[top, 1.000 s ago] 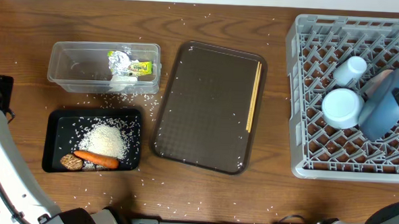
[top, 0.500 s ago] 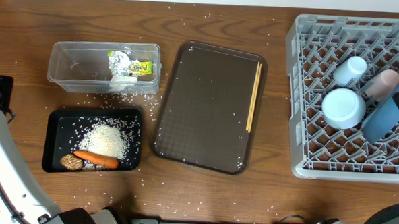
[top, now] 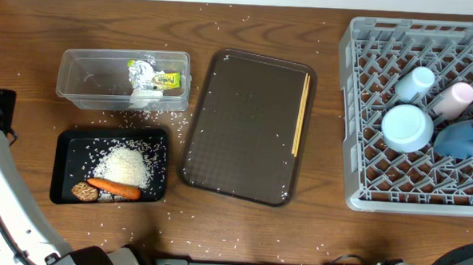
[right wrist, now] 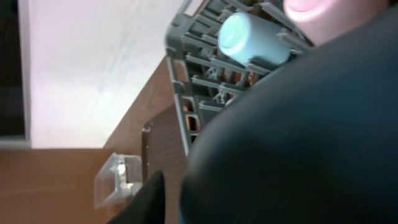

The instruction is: Sort waste into correct bins and load items into the dishwasher rack

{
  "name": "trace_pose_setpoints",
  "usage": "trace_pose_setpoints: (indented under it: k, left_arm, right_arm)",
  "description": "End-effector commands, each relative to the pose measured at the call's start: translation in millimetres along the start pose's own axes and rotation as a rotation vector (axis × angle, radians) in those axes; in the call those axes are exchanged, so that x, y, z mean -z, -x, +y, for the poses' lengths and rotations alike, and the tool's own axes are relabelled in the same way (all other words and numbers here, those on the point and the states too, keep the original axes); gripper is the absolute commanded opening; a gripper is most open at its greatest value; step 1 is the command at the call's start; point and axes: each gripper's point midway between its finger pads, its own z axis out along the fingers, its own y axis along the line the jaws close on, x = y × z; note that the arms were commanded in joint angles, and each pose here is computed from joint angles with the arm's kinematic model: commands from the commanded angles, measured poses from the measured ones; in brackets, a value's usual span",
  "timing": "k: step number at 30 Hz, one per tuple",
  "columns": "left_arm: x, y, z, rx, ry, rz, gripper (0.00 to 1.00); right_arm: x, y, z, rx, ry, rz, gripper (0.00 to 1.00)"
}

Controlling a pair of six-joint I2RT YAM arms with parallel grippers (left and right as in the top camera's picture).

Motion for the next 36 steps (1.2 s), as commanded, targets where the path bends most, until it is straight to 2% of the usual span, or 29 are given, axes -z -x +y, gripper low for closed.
trace_pose_setpoints:
  k: [1, 3, 5, 6, 16, 25, 30, 36]
  left_arm:
    - [0, 1, 0, 0.002, 0.001, 0.001, 0.98]
    - [0, 1, 0, 0.002, 0.001, 0.001, 0.98]
    - [0, 1, 0, 0.002, 0.001, 0.001, 0.98]
    - [0, 1, 0, 0.002, 0.001, 0.001, 0.98]
    - [0, 1, 0, 0.002, 0.001, 0.001, 0.98]
    - [0, 1, 0, 0.002, 0.001, 0.001, 0.98]
    - [0, 1, 0, 0.002, 0.001, 0.001, 0.98]
    - [0, 1, 0, 0.002, 0.001, 0.001, 0.98]
  right_arm:
    - [4, 4, -5, -0.042, -0.020, -0.018, 0.25]
    - [5, 6, -5, -0.039, -0.021, -0.023, 0.18]
    - [6, 7, -4, -0.035, -0.021, -0.027, 0.04]
    - [7, 9, -3, -0.034, -0.022, -0.030, 0.01]
    - [20, 21, 24, 0.053, 0.012, -0.086, 0.01]
    - [47, 68, 68, 0.322, 0.023, -0.303, 0.01]
    - [48, 88, 65, 0.406, 0.007, -0.354, 0.01]
    - [35, 106, 39, 0.402, 0.001, -0.355, 0.01]
